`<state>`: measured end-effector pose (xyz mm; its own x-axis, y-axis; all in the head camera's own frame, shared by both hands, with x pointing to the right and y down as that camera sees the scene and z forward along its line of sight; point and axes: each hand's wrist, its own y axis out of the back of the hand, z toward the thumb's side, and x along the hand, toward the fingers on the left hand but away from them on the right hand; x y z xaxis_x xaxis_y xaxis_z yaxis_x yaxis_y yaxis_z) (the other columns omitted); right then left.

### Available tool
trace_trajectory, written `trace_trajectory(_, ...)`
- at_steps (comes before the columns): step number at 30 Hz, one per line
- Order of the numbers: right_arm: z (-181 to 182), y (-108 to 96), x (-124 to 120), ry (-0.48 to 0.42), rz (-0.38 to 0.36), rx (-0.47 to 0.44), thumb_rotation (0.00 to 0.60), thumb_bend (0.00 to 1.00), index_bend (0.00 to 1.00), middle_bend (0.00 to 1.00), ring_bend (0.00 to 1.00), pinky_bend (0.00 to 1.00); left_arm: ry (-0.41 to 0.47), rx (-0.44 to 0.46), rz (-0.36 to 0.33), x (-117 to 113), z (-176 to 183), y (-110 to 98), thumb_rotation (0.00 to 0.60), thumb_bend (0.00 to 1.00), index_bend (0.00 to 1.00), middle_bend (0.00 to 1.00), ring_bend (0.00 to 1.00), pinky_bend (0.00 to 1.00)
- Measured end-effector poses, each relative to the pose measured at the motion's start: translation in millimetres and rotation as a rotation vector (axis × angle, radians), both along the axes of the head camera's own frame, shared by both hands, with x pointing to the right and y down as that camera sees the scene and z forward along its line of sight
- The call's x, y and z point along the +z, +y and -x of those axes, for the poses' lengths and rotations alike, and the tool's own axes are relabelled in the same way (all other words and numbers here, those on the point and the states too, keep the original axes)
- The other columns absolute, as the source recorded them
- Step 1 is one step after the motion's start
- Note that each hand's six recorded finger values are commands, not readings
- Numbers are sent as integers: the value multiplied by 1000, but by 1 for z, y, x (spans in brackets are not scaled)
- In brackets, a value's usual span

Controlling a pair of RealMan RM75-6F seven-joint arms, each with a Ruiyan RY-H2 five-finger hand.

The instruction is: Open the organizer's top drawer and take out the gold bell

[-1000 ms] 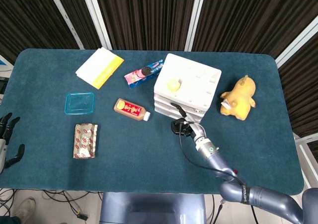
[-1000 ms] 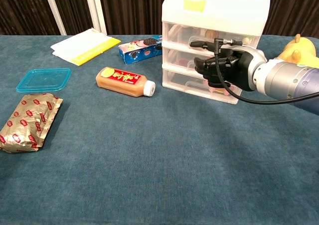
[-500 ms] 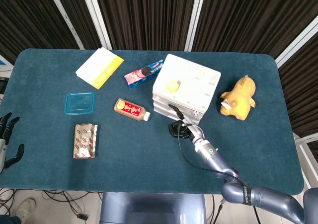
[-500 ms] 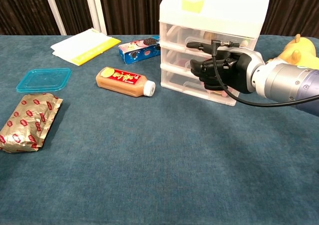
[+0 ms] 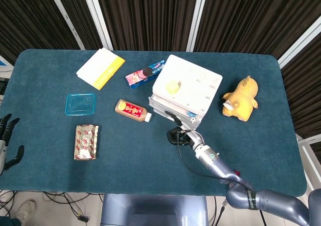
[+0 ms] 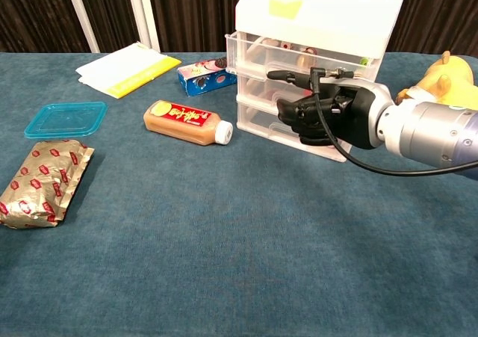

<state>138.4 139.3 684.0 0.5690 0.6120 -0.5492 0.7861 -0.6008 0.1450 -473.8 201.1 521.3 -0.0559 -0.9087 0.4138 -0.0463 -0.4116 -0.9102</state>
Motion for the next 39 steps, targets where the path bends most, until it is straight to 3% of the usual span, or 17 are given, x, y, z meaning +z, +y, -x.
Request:
trace_trajectory(19,-4,6,-2,24,-6,-4,600,637,0,848,937,992,-1,1,2,1,0,0,600,423,71,0,0,0)
trace_trajectory(34,-7,23,-4,47,5,2,600,637,0,849,937,992,-1,3,4,1,-1,1,600,423,71,0,0,0)
trace_trajectory(39,-11,27,-13,50,-9,3,600,637,0,851,939,993,-1,-2,2,1,0,0,600,423,71,0,0,0)
